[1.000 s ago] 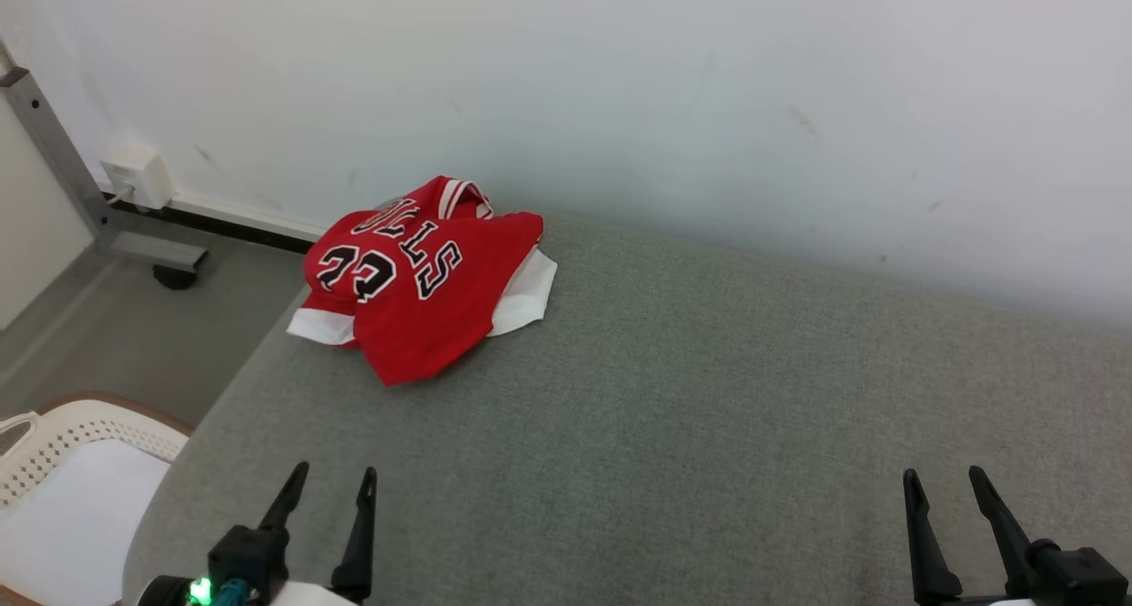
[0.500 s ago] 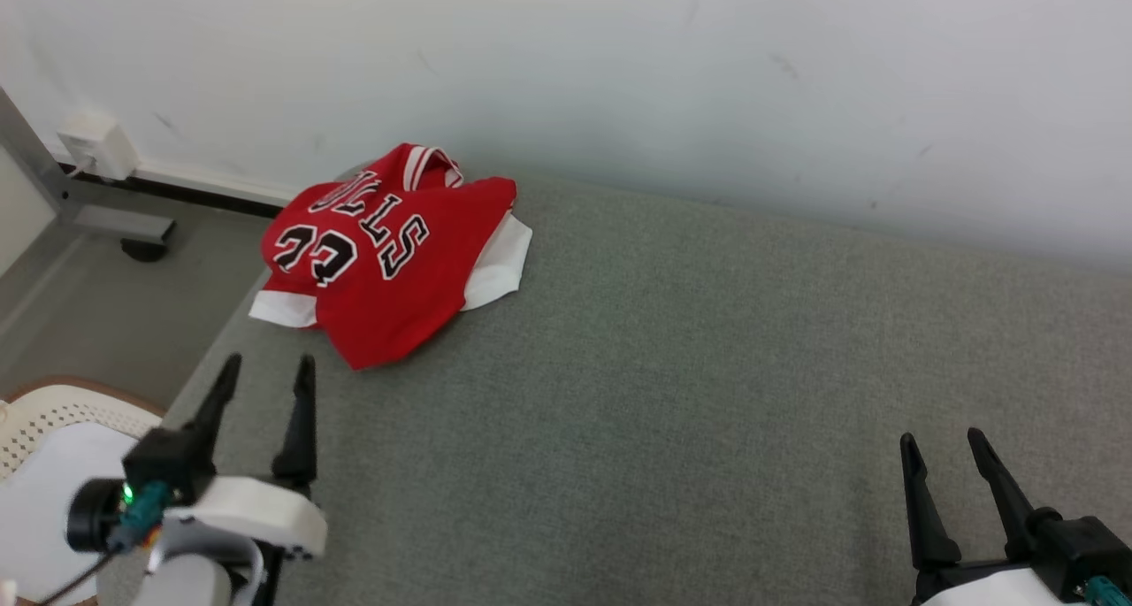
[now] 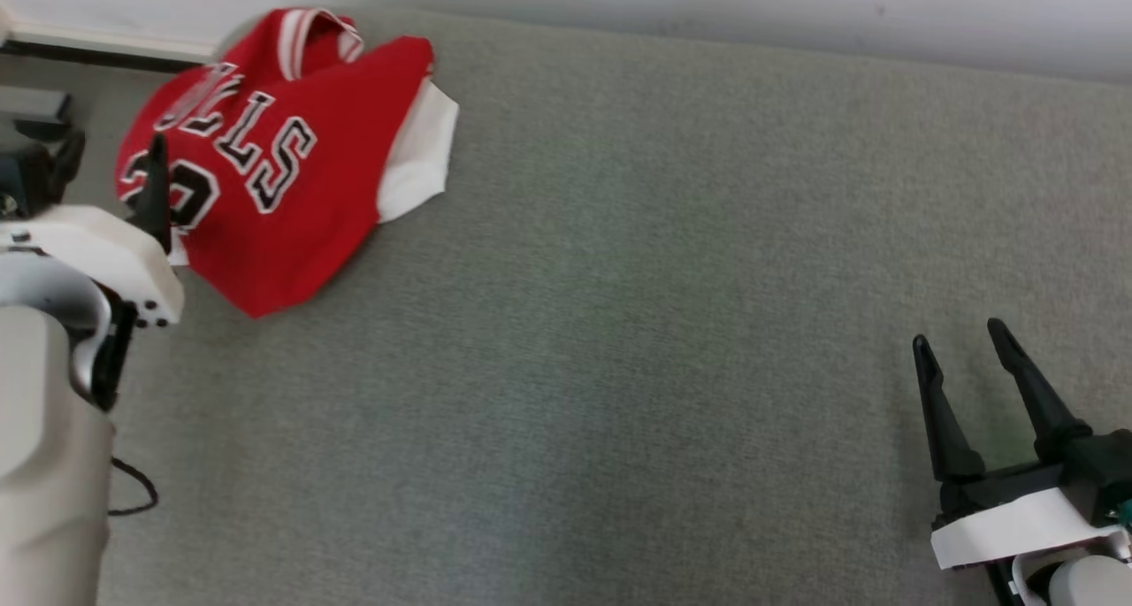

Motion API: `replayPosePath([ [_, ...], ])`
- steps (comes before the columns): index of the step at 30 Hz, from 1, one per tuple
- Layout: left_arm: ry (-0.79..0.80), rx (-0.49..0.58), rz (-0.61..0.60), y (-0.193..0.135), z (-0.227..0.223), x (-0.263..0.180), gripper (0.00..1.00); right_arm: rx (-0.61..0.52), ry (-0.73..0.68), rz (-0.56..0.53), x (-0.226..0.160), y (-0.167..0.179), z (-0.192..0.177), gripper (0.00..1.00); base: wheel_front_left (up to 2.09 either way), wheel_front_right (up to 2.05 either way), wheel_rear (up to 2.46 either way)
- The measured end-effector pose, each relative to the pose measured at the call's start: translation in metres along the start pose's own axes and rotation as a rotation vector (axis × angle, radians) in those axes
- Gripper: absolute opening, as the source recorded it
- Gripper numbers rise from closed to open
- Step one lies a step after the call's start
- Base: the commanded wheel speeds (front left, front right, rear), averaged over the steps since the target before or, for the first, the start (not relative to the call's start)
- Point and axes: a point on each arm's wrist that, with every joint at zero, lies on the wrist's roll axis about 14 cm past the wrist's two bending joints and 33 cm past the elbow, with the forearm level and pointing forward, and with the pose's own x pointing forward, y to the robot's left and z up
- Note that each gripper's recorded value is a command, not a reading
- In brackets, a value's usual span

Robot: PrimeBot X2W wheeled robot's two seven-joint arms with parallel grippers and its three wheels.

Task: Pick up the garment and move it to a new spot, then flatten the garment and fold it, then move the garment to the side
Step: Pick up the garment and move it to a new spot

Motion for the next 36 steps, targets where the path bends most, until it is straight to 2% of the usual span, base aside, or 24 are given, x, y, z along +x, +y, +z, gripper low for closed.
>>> replayPosePath([
  [9, 0.259, -0.022, -0.064, -0.031, -0.059, 0.042, 1.0, -0.032, 0.044, -0.037, -0.002, -0.028, -0.011, 1.0, 0.0, 0.0, 0.0],
  [13, 0.309, -0.033, -0.081, -0.044, -0.079, 0.052, 1.0, -0.037, 0.063, -0.043, -0.003, -0.034, -0.017, 1.0, 0.0, 0.0, 0.0],
  [14, 0.314, -0.037, -0.085, -0.048, -0.083, 0.054, 0.69, -0.038, 0.069, -0.046, -0.003, -0.035, -0.019, 1.0, 0.0, 0.0, 0.0],
  [15, 0.32, -0.053, -0.085, -0.05, -0.087, 0.055, 0.0, -0.038, 0.072, -0.048, -0.003, -0.037, -0.02, 1.0, 0.0, 0.0, 0.0],
  [19, 0.357, -0.052, -0.116, -0.063, -0.098, 0.05, 0.0, -0.037, 0.075, -0.056, -0.007, -0.037, -0.019, 1.0, 0.0, 0.0, 0.0],
  [24, 0.329, -0.077, -0.101, -0.052, -0.081, 0.042, 0.0, -0.027, 0.048, -0.057, -0.013, -0.031, -0.008, 1.0, 0.0, 0.0, 0.0],
  [36, 0.027, -0.096, -0.116, -0.028, 0.049, 0.031, 0.0, 0.002, -0.051, -0.049, -0.032, -0.008, 0.029, 1.0, 0.0, 0.0, 0.0],
])
